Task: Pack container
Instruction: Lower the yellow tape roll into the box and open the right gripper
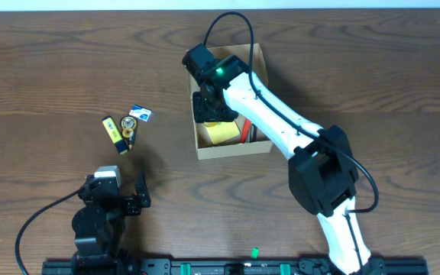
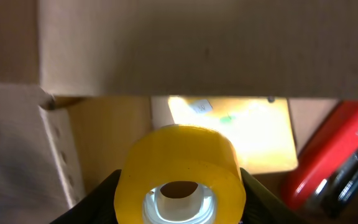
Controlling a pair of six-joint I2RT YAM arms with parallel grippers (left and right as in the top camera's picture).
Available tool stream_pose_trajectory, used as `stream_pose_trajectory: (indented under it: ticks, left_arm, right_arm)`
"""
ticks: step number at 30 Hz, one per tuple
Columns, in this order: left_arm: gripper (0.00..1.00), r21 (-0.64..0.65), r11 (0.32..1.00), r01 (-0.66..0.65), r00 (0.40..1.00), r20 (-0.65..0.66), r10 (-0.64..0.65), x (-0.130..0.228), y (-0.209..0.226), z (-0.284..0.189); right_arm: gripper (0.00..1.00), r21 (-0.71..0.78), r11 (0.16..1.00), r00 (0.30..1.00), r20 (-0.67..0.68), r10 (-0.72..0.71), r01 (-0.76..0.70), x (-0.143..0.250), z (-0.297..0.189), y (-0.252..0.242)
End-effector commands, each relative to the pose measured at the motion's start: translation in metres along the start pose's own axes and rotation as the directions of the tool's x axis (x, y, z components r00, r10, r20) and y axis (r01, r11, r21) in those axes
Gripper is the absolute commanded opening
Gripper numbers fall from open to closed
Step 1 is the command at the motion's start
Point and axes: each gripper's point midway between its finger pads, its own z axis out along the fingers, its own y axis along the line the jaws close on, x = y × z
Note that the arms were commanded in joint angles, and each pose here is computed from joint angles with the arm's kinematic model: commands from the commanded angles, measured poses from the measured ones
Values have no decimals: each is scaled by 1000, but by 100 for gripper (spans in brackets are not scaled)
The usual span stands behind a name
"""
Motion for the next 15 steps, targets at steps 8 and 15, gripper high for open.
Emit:
stream_pose_trajectory:
  ticks: [8, 15]
  left_arm:
    - [95, -2, 1000, 9, 1000, -12, -9, 7, 1, 3]
    - [95, -2, 1000, 9, 1000, -12, -9, 7, 1, 3]
  right_arm:
    - [52, 9, 998, 998, -1, 59, -59, -2, 8, -2]
    - [70, 6, 998, 998, -3, 66, -66, -2, 9, -2]
